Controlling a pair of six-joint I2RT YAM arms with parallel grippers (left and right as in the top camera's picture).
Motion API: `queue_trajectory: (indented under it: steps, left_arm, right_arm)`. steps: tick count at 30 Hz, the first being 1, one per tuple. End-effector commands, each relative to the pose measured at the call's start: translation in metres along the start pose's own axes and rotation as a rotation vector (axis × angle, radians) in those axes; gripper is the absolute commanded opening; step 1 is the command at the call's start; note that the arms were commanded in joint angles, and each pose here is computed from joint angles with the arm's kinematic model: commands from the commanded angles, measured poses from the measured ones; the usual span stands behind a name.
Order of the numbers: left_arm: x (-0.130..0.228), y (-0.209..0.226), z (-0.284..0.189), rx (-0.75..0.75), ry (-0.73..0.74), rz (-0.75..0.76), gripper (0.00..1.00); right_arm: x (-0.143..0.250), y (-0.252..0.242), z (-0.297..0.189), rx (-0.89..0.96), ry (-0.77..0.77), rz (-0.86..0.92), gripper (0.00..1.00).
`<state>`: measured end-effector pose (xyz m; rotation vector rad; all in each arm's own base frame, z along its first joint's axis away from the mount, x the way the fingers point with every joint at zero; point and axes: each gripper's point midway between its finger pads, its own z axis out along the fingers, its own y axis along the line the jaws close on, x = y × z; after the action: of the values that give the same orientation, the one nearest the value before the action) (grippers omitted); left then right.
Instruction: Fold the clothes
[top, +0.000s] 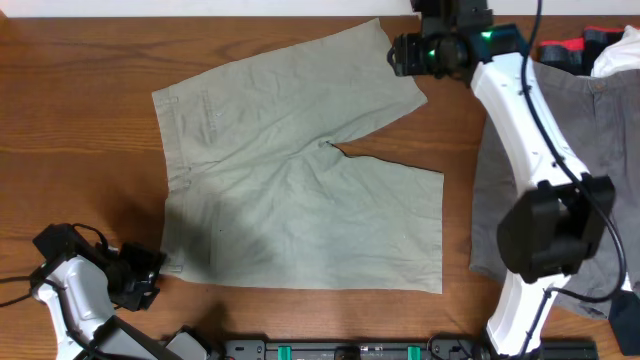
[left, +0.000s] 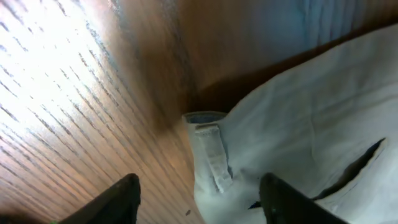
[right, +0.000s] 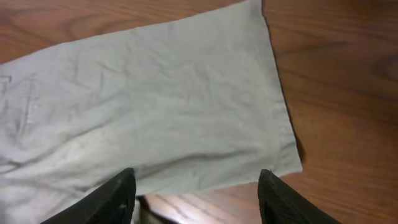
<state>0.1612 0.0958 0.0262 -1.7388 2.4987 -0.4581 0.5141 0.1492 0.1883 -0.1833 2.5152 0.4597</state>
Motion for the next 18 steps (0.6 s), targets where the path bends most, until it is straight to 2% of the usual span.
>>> queue_trajectory:
  steps: [1,5,10,15,18]
  left_arm:
    - [0.001,0.008,0.009,-0.013,-0.004,-0.11,0.72]
    - [-0.001,0.012,0.023,-0.003,-0.022,-0.18,0.75]
    - [0.0,0.017,0.035,-0.013,-0.001,-0.198,0.75]
    - [-0.009,0.015,0.047,-0.003,-0.002,-0.203,0.62]
    - [-0.01,0.008,0.052,0.038,0.021,-0.21,0.48]
  right_arm:
    - [0.016,-0.005,0.008,-0.006,0.066,-0.003,0.61]
    - [0.036,-0.006,0.006,0.001,0.146,-0.005,0.61]
    - [0.051,-0.007,0.003,0.006,0.209,-0.002,0.61]
    - [0.052,-0.007,0.003,0.006,0.212,-0.006,0.61]
    - [0.05,-0.007,0.004,0.005,0.204,-0.009,0.62]
